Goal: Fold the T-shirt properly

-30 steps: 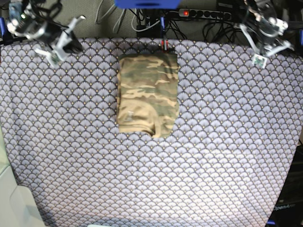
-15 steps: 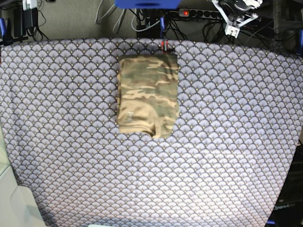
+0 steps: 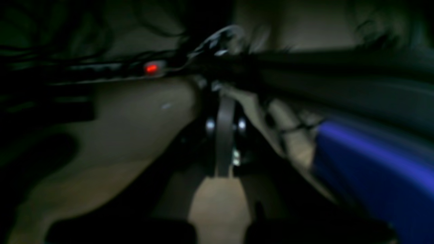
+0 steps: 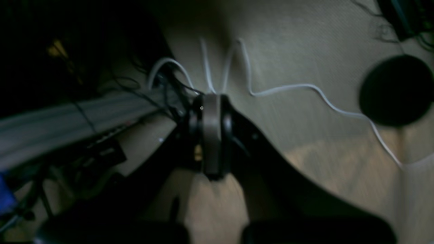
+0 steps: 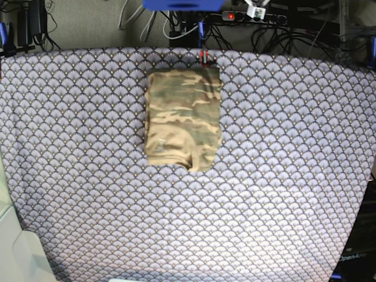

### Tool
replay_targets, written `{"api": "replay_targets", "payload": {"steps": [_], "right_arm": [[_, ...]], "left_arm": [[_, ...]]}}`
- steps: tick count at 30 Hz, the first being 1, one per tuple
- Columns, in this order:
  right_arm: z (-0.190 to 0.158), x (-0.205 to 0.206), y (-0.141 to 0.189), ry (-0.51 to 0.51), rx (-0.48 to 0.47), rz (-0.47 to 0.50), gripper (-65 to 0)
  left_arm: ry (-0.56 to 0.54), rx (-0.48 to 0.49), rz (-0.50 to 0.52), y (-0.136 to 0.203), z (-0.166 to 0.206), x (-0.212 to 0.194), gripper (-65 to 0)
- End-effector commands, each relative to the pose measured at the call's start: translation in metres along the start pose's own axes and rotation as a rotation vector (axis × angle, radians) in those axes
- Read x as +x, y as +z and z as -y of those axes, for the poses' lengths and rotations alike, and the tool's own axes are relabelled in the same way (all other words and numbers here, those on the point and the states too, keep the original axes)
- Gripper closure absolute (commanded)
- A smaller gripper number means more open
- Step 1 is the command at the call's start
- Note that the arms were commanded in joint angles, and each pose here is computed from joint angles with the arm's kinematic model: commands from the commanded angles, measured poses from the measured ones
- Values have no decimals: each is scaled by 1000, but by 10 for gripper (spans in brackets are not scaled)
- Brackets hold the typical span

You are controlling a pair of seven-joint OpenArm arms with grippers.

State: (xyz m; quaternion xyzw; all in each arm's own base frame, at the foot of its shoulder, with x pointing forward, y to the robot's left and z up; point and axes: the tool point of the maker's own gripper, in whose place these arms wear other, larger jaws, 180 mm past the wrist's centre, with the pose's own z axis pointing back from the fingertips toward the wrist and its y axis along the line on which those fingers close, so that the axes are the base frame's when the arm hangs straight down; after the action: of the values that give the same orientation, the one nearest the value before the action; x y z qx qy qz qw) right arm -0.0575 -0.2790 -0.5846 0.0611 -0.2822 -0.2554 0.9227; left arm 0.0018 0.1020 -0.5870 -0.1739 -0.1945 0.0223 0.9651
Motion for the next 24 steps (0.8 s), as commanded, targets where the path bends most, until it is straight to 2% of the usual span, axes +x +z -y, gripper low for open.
{"api": "replay_targets", "payload": {"steps": [1,3,5,7,11,13,17,19,24], "right_arm": [[12,15,4,8,-19,46,0],[-2,6,0,6,12,30,0],[-20,1,-11,16,55,4,0],[-43,-13,-20,40,116,-60,0],[-50,-31,-43,308,23,-159,0],[-54,-38,-55,460,-20,-226,0],[-57,-44,-66,700,-126,-295,0],[-59,-49,-67,775,-172,-311,0],[-70,-42,-72,815,-252,-263,0]], "left_arm": [[21,-18,2,-3,2,-5,0],[65,-44,-2,-13,-1,-9,0],[97,15,-16,-26,-18,-10,0],[117,119,-60,-34,-46,-17,0],[121,264,-80,-37,-77,-18,0],[57,364,-12,-35,-110,16,0],[-45,462,-39,-33,-129,29,0],[-65,480,-70,-40,-125,34,0],[-63,509,-115,-51,-112,38,0]]}}
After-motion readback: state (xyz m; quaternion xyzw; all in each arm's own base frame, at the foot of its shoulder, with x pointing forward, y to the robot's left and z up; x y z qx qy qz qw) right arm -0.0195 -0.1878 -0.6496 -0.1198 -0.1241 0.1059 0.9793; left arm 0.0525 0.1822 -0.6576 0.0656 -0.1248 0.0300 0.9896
